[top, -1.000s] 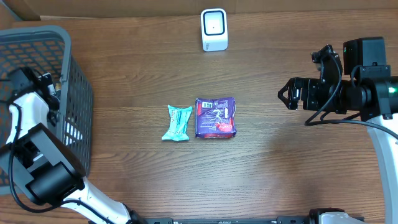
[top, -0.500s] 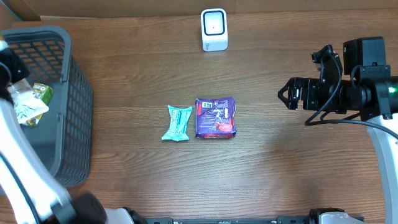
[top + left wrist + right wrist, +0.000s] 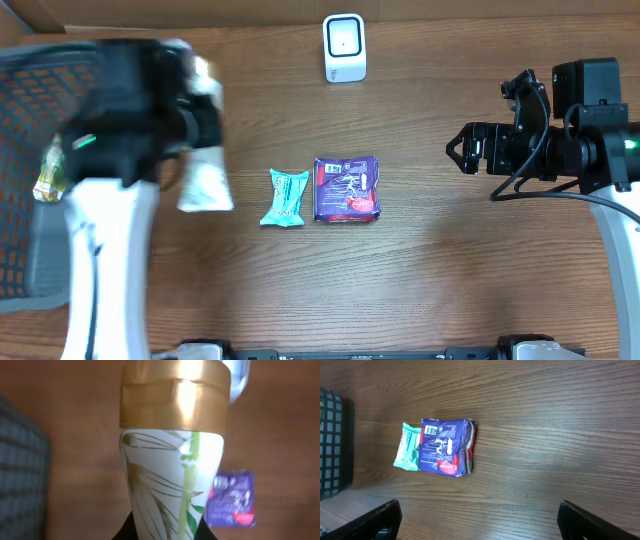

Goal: Scan the item barcode
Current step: 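Place the white tube beside the mint-green pack and release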

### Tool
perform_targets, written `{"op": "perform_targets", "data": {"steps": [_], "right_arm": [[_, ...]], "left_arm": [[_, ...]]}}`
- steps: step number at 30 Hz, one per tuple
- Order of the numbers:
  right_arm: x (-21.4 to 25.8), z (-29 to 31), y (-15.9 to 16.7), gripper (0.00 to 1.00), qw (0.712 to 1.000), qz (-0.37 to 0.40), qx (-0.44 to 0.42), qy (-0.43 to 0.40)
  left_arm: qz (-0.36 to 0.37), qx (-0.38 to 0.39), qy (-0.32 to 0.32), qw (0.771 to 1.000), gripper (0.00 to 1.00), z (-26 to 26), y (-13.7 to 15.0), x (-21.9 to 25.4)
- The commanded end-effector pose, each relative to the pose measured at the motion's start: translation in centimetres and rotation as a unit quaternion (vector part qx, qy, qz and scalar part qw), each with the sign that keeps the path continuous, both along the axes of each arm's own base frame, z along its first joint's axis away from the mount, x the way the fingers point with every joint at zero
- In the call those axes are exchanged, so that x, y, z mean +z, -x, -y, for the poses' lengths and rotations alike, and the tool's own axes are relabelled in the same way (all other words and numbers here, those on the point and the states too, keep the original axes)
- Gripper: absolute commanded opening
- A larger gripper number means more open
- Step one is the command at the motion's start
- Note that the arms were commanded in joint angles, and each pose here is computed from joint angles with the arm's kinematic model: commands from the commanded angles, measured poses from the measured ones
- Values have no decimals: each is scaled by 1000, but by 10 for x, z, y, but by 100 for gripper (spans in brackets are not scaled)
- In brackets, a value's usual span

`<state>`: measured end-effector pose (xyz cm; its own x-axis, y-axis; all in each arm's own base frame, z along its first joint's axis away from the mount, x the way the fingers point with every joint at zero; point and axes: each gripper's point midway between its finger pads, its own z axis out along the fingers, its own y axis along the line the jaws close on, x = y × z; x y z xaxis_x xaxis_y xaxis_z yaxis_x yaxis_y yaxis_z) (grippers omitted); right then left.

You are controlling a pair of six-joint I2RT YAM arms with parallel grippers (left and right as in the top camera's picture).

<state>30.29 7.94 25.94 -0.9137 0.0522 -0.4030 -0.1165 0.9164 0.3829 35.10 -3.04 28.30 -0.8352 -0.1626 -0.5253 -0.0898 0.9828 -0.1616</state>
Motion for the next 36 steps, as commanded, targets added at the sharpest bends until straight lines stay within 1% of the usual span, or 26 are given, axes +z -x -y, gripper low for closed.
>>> {"op": "perform_targets", "data": {"steps": [1,9,14,18,21,24,30,36], "right_arm": [[7,-3,-3,100,1000,11,3,-7],[7,-3,-3,100,1000,11,4,-4],[7,-3,-2,100,1000,10,4,-4],[7,-3,-2,100,1000,10,4,-4],[6,-2,-2,100,1000,10,6,-2],[4,0,-4,100,1000,9,3,5],[-4,0,-7,100,1000,-5,3,5],[-6,0,-8,100,1000,-8,3,5]], "left_arm": [[-66,90,-45,993,4,-9,2,-57],[-145,83,-49,985,4,6,-5,-180],[-140,9,-79,987,4,14,-17,-225],[-141,-11,-86,986,4,19,-23,-253],[-143,-19,-77,987,4,28,-28,-268],[-142,-41,-43,988,4,47,-32,-278],[-128,-70,-4,989,4,81,-35,-276],[-138,-108,-22,984,4,97,-24,-278]]}}
